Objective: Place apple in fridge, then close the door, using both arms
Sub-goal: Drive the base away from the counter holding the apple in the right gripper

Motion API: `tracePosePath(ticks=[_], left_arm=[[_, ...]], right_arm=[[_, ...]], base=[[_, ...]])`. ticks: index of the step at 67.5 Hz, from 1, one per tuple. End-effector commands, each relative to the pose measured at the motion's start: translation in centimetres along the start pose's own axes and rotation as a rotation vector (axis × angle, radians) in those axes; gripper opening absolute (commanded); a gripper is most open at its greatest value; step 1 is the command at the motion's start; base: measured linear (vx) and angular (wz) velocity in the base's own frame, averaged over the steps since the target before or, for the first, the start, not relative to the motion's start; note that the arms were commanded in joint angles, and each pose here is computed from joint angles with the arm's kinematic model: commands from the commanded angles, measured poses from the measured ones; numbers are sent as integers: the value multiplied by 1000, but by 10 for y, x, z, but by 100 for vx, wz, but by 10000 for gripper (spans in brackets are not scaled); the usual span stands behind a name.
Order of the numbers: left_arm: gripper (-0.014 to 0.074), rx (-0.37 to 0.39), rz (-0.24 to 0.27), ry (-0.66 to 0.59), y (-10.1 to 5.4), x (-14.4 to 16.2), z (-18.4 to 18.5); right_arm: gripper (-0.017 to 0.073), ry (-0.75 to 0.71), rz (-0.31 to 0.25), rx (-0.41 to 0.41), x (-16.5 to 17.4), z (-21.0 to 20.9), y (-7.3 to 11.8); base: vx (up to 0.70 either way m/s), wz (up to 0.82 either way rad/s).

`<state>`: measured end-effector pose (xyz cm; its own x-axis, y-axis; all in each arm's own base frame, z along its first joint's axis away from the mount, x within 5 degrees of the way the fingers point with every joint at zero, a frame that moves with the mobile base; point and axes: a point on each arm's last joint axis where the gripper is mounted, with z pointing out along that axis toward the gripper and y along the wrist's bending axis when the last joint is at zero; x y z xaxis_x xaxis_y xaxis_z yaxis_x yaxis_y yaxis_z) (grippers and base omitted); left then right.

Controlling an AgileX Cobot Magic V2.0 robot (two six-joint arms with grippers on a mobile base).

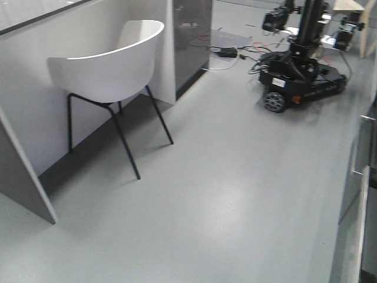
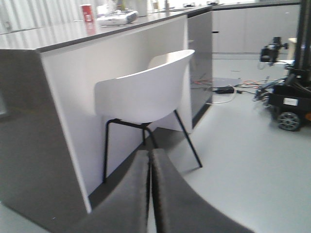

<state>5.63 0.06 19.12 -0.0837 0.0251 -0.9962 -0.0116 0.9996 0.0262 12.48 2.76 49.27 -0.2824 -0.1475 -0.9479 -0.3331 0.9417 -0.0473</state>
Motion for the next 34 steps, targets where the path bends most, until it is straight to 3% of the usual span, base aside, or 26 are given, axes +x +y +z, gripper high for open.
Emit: tracePosePath(ticks=[1, 34], left_arm=[[-6, -8, -16, -61, 0, 2, 0], [-6, -8, -16, -61, 0, 2, 0]], right_arm=[[39, -108, -6, 16, -13, -8, 0], [41, -108, -5, 16, -13, -8, 0]], base=[[0, 42], [0, 36]])
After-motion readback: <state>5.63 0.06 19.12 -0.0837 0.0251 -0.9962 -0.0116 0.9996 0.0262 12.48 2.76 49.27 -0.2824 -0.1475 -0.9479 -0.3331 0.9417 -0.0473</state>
